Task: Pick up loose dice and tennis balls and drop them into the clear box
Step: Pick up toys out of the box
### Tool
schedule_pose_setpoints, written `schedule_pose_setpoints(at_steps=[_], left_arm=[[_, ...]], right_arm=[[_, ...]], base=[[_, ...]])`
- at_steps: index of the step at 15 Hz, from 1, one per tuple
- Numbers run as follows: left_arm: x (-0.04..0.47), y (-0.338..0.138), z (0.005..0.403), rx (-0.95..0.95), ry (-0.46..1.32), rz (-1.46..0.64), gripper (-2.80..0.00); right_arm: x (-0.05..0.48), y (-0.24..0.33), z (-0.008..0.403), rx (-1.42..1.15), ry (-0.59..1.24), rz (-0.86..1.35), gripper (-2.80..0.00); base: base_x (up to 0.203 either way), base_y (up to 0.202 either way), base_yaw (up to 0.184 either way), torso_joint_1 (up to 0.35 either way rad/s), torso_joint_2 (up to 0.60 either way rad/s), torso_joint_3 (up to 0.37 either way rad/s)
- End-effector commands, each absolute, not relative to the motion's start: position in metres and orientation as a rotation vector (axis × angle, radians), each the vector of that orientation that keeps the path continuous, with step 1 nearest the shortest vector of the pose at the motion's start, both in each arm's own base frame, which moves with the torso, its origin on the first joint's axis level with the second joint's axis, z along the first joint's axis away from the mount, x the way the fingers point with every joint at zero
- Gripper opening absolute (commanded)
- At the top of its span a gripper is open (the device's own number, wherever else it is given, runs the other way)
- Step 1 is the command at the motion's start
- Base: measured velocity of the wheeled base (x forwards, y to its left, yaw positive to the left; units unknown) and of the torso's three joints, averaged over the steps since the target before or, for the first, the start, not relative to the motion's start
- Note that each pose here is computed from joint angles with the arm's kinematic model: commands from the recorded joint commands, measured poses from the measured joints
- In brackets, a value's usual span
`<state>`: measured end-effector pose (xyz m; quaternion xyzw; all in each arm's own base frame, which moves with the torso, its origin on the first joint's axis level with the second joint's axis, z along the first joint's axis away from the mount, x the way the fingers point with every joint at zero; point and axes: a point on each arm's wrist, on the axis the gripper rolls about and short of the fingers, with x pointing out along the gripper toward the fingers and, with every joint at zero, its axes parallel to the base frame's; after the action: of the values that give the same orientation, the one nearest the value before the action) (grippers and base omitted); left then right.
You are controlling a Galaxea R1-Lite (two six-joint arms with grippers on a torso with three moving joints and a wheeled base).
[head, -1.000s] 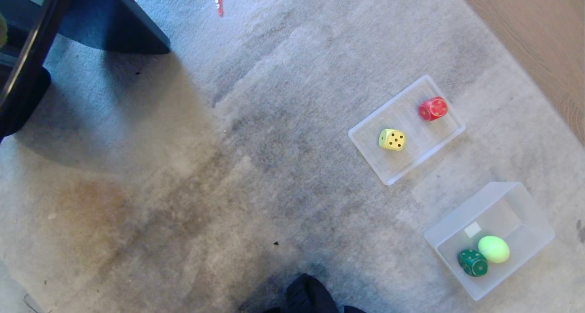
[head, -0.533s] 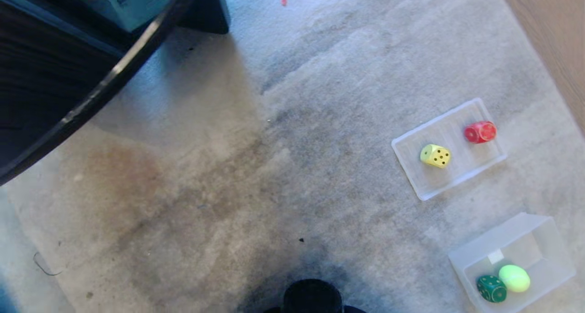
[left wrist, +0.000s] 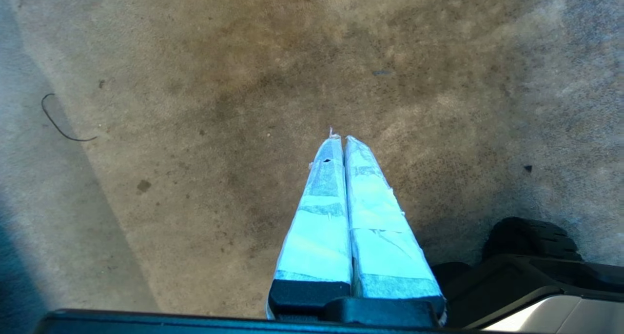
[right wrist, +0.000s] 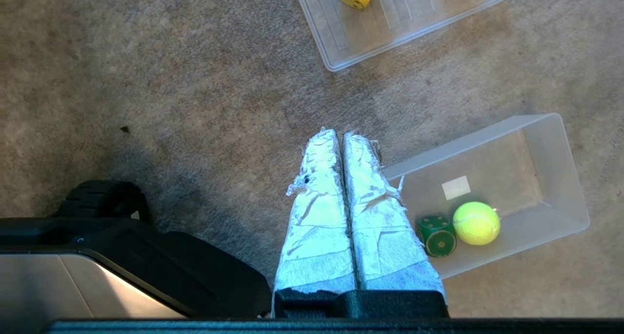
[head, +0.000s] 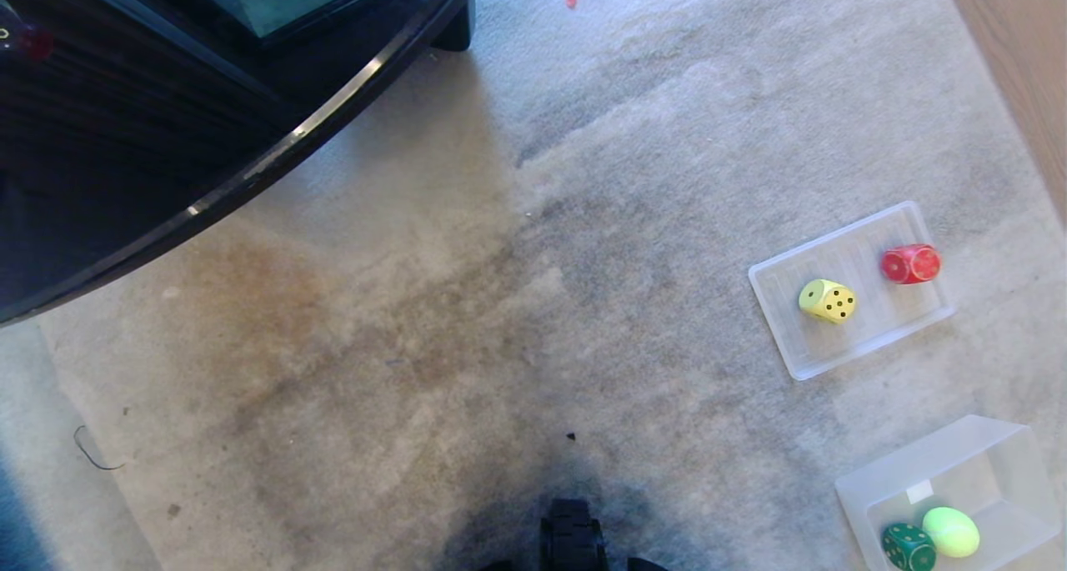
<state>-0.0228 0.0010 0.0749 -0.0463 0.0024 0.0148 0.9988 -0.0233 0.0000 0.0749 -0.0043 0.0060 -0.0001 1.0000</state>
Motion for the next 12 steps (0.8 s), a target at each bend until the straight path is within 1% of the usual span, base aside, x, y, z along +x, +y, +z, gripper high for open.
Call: schedule_pose_setpoints(at_steps=[1, 6, 7, 9, 10, 12], left_arm=[[-0.023, 0.001, 0.075, -0.092, 0.005, 0.029, -2.8], [-0.023, 0.001, 0.075, -0.101, 0.004, 0.034, -2.8], [-0.023, 0.001, 0.075, -0.101, 0.004, 0.034, -2.8], [-0.023, 0.001, 0.075, -0.101, 0.004, 0.034, -2.8], [-0.023, 0.001, 0.075, -0.102, 0.004, 0.034, -2.8], [-0.023, 0.001, 0.075, -0.101, 0.004, 0.034, -2.8]], right_arm=[[-0.023, 0.0, 0.075, -0.011, 0.012, 0.002, -2.8], [-0.024, 0.0, 0.077, -0.028, 0.004, -0.007, -2.8], [-0.026, 0.0, 0.087, -0.027, -0.011, -0.012, -2.8], [-0.021, 0.0, 0.114, -0.014, 0.029, -0.019, -2.8], [-0.01, -0.001, 0.131, 0.003, 0.091, -0.031, -2.8], [0.028, -0.001, 0.158, 0.035, 0.233, -0.063, -2.8]], base=[[0.0, 0.0, 0.0, 0.0, 0.0, 0.0], [0.0, 0.0, 0.0, 0.0, 0.0, 0.0], [0.0, 0.0, 0.0, 0.0, 0.0, 0.0], [0.0, 0.0, 0.0, 0.0, 0.0, 0.0], [0.0, 0.0, 0.0, 0.0, 0.0, 0.0], [0.0, 0.0, 0.0, 0.0, 0.0, 0.0]])
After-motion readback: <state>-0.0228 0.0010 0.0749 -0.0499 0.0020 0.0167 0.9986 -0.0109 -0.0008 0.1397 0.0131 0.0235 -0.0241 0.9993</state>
